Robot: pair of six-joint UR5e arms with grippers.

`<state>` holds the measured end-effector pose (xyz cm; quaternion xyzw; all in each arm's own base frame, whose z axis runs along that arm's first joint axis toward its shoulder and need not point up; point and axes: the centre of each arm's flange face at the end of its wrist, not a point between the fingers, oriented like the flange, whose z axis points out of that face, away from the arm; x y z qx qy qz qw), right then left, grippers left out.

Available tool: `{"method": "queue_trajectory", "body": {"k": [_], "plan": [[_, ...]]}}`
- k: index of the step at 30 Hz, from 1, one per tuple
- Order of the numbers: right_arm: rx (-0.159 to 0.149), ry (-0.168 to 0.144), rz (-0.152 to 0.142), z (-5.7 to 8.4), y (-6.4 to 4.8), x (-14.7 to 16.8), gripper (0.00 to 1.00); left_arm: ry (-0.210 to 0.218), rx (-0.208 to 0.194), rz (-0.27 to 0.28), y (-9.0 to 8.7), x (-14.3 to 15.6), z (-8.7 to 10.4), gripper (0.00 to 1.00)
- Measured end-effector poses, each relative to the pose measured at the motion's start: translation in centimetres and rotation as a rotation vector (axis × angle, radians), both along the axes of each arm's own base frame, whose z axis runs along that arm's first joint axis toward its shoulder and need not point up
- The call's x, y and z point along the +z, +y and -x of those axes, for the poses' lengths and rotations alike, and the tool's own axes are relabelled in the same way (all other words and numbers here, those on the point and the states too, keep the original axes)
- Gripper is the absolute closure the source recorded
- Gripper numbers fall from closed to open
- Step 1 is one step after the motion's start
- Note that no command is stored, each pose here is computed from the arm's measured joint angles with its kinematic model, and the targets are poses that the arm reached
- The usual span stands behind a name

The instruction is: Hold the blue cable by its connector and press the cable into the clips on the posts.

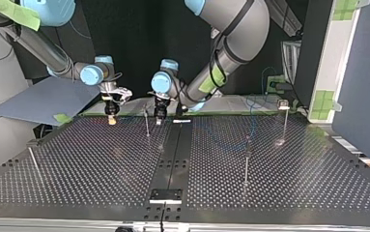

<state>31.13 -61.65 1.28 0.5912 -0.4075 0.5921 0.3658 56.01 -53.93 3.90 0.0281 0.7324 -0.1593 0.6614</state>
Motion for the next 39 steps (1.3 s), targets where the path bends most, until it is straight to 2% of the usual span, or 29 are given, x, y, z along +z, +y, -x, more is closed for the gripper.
{"method": "queue_trajectory", "body": {"k": [5, 17, 18, 19, 21, 22, 23, 28, 31, 33, 34, 36, 37, 38, 39], "plan": [[0.0, -0.003, 0.007, -0.1, -0.4, 0.3, 1.0, -0.004, 0.008, 0.002, 0.3, 0.5, -0.8, 1.0], [-0.002, -0.01, 0.02, 0.0, -1.1, 0.8, 1.0, 0.001, 0.011, -0.032, 0.5, 0.4, -0.8, 1.0], [-0.003, -0.01, 0.022, 0.0, -1.2, 0.9, 1.0, 0.0, 0.012, -0.035, 0.5, 0.4, -0.8, 0.9], [-0.003, -0.011, 0.024, 0.0, -1.3, 1.0, 1.0, -0.001, 0.012, -0.041, 0.5, 0.4, -0.8, 0.9], [-0.004, -0.012, 0.028, 0.0, -1.5, 1.2, 1.0, -0.004, 0.013, -0.052, 0.5, 0.5, -0.8, 0.69], [-0.004, -0.012, 0.029, 0.0, -1.6, 1.3, 1.0, -0.006, 0.015, -0.061, 0.6, 0.5, -0.8, 0.69], [-0.004, -0.012, 0.031, 0.0, -1.7, 1.3, 1.0, -0.008, 0.018, -0.068, 0.6, 0.5, -0.8, 0.59], [-0.004, -0.013, 0.033, 0.0, -1.8, 1.4, 1.0, -0.01, 0.043, -0.118, 1.0, 0.4, -0.8, 0.57], [-0.004, -0.013, 0.033, 0.0, -1.8, 1.4, 1.0, -0.007, 0.032, -0.148, 0.9, 0.3, -0.6, 0.51], [-0.003, -0.013, 0.033, 0.0, -1.9, 1.4, 1.0, -0.004, 0.021, -0.159, 0.8, 0.2, -0.5, 0.36], [-0.003, -0.013, 0.033, 0.0, -1.9, 1.4, 1.0, -0.004, 0.014, -0.165, 0.8, 0.2, -0.4, 0.36], [-0.002, -0.013, 0.034, 0.0, -1.9, 1.4, 1.0, -0.004, 0.006, -0.173, 0.7, 0.2, -0.4, 0.16], [-0.002, -0.013, 0.034, 0.0, -1.9, 1.4, 1.0, -0.006, 0.002, -0.178, 0.6, 0.2, -0.4, 0.16], [-0.002, -0.013, 0.034, 0.0, -1.9, 1.4, 1.0, -0.007, 0.0, -0.183, 0.6, 0.2, -0.4, 0.0], [-0.002, -0.013, 0.034, 0.0, -1.9, 1.4, 1.0, -0.008, -0.001, -0.188, 0.6, 0.2, -0.3, 0.0]]}}
